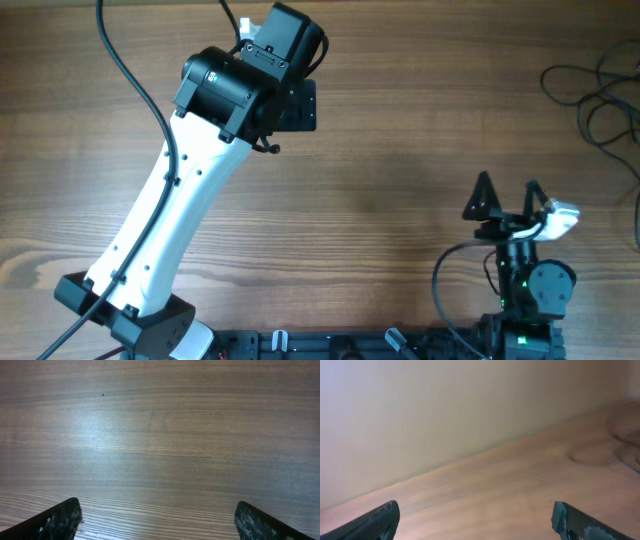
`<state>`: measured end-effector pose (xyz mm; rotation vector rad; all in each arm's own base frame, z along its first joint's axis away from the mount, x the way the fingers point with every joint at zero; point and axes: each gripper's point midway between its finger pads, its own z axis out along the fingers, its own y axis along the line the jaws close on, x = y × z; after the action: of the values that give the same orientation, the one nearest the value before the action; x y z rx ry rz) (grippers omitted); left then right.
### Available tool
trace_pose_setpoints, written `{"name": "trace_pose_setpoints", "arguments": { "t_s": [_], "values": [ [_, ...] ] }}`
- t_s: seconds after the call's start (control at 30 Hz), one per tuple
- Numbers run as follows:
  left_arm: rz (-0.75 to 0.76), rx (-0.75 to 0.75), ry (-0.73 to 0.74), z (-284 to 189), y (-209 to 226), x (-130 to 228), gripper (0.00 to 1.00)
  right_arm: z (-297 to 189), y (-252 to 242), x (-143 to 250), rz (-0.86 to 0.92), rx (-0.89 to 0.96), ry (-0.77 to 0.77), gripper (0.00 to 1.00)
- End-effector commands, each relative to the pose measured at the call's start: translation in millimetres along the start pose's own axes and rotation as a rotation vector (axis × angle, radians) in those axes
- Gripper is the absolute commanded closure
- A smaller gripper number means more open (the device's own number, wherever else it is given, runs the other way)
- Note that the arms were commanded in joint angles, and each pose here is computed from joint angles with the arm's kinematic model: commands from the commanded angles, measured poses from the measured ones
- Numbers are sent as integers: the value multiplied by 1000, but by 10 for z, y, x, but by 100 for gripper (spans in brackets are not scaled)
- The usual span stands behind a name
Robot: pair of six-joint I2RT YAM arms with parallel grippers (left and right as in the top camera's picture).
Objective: Untangle cables
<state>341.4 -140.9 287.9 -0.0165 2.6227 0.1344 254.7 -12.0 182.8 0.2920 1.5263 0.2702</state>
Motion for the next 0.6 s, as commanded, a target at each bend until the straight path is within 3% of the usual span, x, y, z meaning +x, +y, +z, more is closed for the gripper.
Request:
{"name": "trace_pose_setpoints", "arguments": {
  "t_s": [0.0,0.1,0.43,0.5,0.53,0.57],
  "values": [
    [-11,14,-5,-35,-10,7,0,-11,231,91,-142,-99,29,1],
    [-11,23,1,-36,-27,16,0,-18,156,278,-225,-68,102,14],
    [-10,23,0,-36,-26,15,0,-34,83,422,-433,-60,159,25],
    [-10,23,0,-36,-26,15,0,-32,54,411,-435,-41,156,24],
    [-11,23,0,-36,-27,14,0,-32,53,411,-436,-41,156,0],
    [-11,23,0,-36,-27,14,0,-32,54,411,-436,-42,156,0]
  ]
}}
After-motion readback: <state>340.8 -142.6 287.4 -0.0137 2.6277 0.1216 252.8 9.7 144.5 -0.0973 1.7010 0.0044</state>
